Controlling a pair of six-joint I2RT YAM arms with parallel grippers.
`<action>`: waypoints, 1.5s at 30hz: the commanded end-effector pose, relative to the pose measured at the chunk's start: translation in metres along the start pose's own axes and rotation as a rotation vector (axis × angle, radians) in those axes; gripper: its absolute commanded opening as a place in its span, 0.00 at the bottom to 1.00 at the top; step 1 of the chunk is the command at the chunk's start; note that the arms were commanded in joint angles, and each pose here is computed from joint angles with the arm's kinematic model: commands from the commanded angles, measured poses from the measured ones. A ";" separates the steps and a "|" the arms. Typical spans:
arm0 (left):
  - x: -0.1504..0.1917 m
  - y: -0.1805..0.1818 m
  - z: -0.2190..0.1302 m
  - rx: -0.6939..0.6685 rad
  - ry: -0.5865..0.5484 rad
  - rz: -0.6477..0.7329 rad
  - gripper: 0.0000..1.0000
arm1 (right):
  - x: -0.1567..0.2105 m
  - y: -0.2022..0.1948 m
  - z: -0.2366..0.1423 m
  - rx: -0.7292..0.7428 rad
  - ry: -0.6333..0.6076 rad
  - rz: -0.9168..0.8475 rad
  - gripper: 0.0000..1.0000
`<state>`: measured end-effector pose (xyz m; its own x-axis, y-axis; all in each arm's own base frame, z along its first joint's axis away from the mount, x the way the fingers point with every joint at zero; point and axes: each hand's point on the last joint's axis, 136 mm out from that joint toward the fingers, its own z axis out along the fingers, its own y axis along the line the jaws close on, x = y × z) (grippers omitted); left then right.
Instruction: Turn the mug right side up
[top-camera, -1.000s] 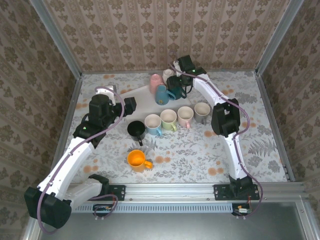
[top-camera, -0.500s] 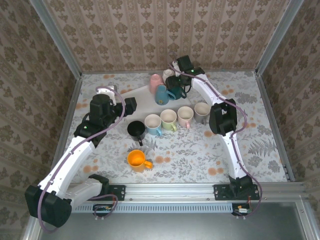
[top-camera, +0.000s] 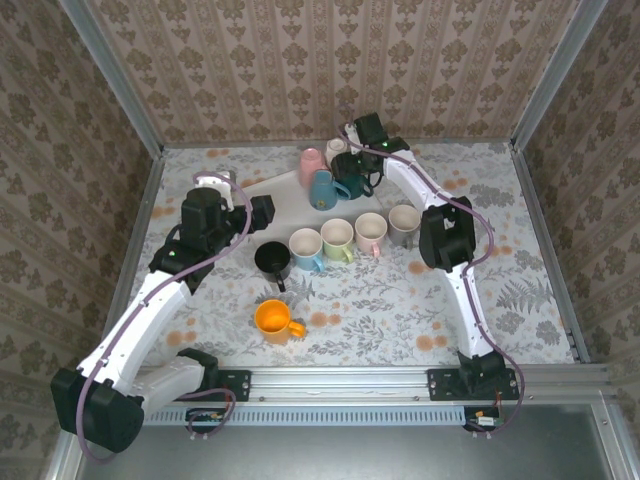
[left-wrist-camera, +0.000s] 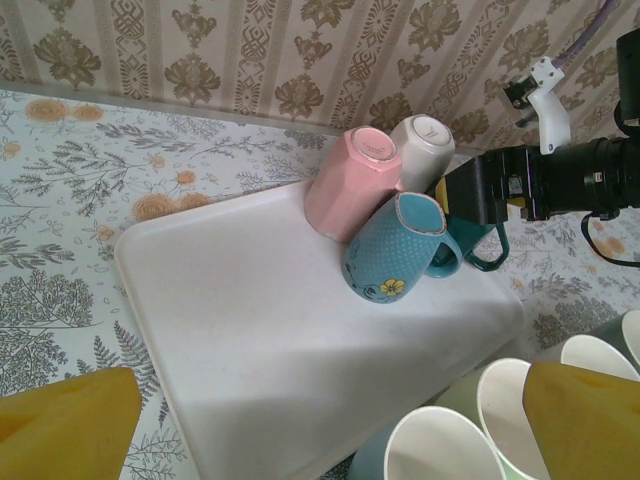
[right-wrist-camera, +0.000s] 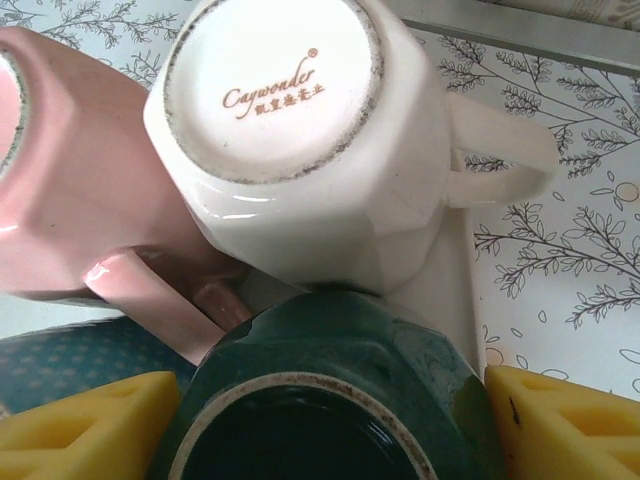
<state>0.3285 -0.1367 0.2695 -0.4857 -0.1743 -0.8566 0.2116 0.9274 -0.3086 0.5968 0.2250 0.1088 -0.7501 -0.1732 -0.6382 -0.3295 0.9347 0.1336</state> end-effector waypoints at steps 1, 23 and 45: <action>-0.001 -0.006 0.001 0.026 -0.009 -0.013 0.99 | 0.042 -0.009 0.011 0.028 0.131 0.019 0.64; -0.005 -0.005 -0.002 0.021 -0.028 -0.002 0.99 | -0.085 0.002 -0.129 -0.015 -0.352 0.165 0.34; -0.038 -0.142 -0.037 0.758 -0.079 -0.081 1.00 | -0.117 0.009 -0.349 -0.817 -0.785 0.970 0.26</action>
<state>0.3078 -0.2177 0.3157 -0.4809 -0.2111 -0.8510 0.5504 0.6828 -0.4804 0.5175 0.1254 0.3577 -0.4168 0.8178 -0.3967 -0.0804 0.4016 0.9123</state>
